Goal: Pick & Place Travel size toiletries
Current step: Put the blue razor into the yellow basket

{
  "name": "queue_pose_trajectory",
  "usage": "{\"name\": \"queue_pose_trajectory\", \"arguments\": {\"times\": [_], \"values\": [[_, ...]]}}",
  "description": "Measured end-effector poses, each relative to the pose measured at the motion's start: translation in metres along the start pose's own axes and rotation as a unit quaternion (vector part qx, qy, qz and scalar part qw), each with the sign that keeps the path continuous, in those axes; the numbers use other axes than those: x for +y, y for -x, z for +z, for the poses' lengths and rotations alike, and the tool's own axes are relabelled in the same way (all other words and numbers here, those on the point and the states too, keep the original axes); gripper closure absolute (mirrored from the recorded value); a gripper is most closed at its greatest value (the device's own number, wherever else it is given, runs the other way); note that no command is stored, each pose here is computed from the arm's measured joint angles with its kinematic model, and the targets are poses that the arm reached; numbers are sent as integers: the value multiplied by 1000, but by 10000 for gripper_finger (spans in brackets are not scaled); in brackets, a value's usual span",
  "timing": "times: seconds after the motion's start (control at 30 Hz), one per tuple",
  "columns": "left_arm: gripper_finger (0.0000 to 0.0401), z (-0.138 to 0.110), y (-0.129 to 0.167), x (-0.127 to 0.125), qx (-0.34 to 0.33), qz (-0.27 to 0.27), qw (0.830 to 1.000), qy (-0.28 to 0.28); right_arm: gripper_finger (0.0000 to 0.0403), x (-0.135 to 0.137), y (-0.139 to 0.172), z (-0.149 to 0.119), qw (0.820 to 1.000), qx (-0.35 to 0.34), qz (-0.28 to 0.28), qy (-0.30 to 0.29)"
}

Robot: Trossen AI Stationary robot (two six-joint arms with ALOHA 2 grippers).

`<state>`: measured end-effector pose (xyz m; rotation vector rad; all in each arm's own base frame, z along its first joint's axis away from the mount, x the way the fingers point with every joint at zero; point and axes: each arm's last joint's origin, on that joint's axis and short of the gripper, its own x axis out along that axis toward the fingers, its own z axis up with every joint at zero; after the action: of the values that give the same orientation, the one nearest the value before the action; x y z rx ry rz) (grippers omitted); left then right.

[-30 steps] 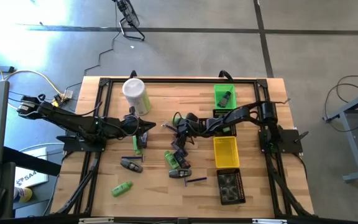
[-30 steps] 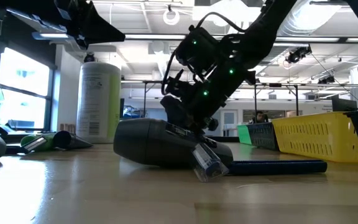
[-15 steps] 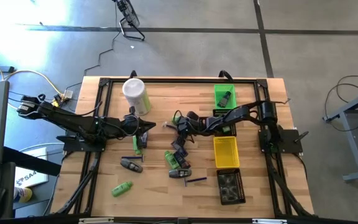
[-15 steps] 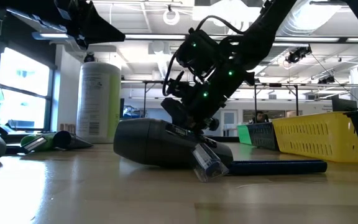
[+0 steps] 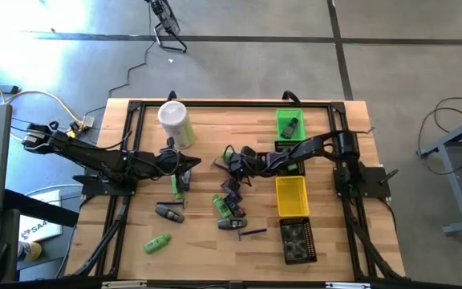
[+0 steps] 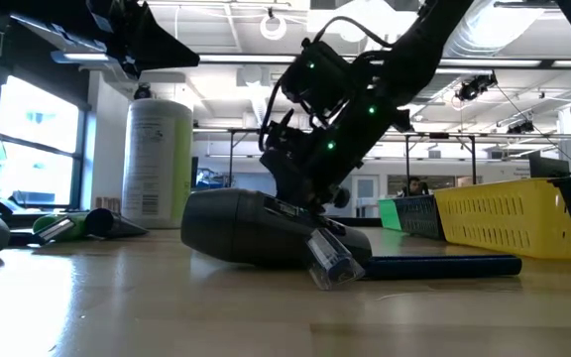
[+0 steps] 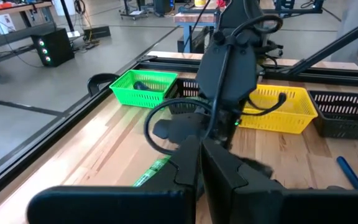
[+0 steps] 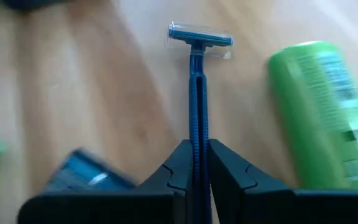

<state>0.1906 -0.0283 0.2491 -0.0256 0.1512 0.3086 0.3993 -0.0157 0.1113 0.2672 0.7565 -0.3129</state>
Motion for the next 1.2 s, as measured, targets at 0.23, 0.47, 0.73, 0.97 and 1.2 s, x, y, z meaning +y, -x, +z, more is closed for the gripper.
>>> {"name": "queue_pose_trajectory", "arguments": {"times": [0.23, 0.47, 0.73, 0.97, 1.2], "values": [[389, 0, 0, 0, 0, 0, 1000, 0, 373, 4, 24, 18, 999, -18, 31, -1], [389, 0, 0, 0, 0, 0, 1000, 0, 373, 5, 53, 35, 999, -36, 34, 18], [389, 0, 0, 0, 0, 0, 1000, 0, 374, 1, 93, 46, 999, -27, 22, 24], [389, 0, 0, 0, 0, 0, 1000, 0, 374, -5, 135, 47, 999, 2, -8, 37], [389, 0, 0, 0, 1, 0, 1000, -1, 374, -3, 182, 46, 998, -10, -56, 37]]}}
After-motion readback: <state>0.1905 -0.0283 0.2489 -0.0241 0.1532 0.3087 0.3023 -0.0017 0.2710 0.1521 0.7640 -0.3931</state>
